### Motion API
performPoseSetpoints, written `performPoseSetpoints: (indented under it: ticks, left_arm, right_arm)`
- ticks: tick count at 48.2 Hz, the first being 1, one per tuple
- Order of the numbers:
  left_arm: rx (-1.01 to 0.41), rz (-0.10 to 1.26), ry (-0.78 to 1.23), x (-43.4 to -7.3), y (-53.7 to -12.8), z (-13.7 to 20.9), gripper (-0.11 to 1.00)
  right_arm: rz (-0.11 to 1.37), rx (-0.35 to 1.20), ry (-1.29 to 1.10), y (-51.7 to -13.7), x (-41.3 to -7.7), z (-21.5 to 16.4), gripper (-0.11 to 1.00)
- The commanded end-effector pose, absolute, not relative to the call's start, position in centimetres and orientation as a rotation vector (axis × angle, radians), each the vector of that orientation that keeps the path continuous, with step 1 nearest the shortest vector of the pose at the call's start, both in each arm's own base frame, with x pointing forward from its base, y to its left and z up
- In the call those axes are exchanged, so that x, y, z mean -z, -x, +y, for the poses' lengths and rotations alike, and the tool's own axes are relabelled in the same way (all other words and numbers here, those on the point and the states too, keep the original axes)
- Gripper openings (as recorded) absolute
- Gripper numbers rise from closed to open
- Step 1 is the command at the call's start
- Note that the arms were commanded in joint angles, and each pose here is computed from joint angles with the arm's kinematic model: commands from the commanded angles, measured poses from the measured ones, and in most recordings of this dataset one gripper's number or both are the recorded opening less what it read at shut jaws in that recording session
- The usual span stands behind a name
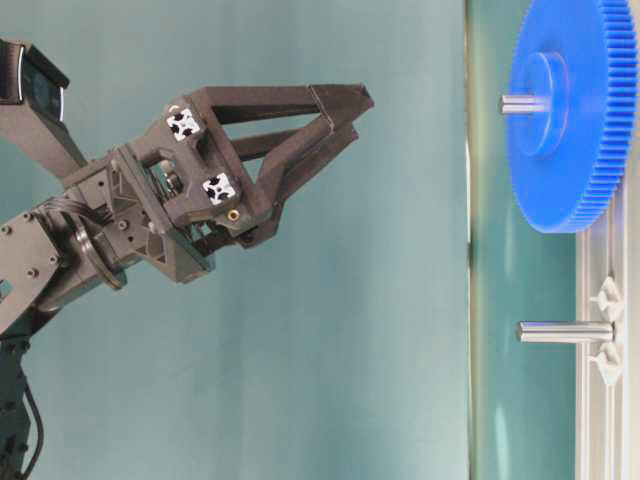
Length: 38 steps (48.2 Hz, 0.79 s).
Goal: Insert the large gear onto the shaft.
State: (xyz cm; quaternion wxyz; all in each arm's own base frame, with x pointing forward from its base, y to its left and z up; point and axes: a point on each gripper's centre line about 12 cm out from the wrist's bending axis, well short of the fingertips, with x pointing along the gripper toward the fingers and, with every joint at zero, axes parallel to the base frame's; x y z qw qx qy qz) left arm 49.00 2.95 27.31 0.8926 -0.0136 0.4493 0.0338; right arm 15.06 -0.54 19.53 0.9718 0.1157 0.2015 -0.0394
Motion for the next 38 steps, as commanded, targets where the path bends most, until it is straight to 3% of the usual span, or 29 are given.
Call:
performPoseSetpoints:
  ticks: [1, 38]
  left_arm:
    - [-0.076, 0.891, 0.033, -28.93, -48.98, 3.12, 0.92]
    - [-0.099, 0.869, 0.074, -29.72, -49.21, 3.29, 0.92]
  right_arm:
    - [0.4, 0.082, -0.243, -15.26, -19.88, -0.57, 0.05]
    - [0.408, 0.083, -0.243, -15.17, -19.52, -0.57, 0.05]
